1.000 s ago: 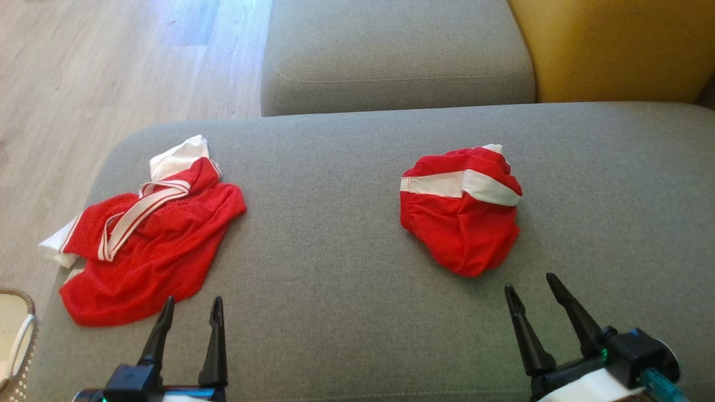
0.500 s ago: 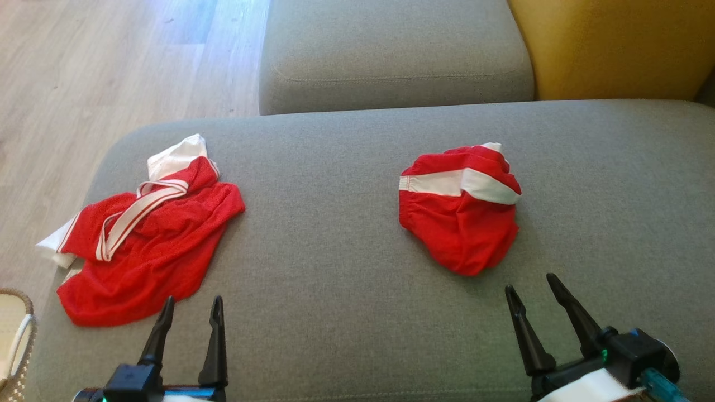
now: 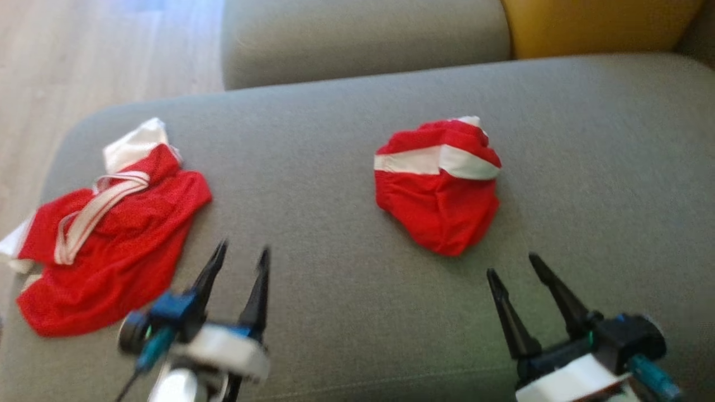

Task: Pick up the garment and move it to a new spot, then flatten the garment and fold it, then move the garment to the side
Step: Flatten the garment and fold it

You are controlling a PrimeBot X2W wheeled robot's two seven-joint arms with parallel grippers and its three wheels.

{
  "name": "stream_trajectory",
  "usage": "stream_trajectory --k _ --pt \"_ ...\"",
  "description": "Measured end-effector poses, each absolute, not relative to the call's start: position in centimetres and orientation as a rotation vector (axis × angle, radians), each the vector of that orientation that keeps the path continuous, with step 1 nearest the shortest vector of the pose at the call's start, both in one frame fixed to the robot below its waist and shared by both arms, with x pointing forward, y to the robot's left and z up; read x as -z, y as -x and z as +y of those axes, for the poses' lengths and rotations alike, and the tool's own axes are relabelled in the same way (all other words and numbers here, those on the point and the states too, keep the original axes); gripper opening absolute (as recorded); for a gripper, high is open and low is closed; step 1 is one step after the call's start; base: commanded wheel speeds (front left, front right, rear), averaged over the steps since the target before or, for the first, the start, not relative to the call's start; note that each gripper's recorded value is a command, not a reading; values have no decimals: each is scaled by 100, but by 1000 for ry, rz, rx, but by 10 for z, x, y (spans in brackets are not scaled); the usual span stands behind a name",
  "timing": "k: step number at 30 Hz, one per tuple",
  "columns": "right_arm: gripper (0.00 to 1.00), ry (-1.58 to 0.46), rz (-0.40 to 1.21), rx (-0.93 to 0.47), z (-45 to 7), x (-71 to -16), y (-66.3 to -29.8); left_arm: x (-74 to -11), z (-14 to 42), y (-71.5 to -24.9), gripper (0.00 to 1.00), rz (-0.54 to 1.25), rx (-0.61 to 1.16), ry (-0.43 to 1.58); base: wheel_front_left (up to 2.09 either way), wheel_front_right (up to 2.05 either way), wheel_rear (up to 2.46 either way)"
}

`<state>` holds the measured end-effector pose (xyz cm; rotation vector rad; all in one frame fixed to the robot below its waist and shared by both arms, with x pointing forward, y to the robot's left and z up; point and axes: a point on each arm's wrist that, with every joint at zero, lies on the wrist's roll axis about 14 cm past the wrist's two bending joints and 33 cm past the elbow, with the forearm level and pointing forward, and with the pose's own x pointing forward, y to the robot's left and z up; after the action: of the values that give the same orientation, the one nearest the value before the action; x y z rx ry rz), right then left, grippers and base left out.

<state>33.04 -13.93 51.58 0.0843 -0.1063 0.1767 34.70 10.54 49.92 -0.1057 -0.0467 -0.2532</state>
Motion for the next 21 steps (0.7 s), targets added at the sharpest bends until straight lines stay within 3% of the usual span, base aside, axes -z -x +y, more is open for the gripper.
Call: stream_trajectory --k 9,13,21 --pt "100 -66 -129 -161 -144 -523 -363 -500 24 -437 100 15 508 193 0 0 0" --pt "100 -59 -98 -132 -154 -513 -371 -487 -16 -455 100 93 634 252 0 0 0" --pt "100 -42 -56 -74 -173 -499 -383 -436 -43 -480 100 295 748 255 0 0 0"
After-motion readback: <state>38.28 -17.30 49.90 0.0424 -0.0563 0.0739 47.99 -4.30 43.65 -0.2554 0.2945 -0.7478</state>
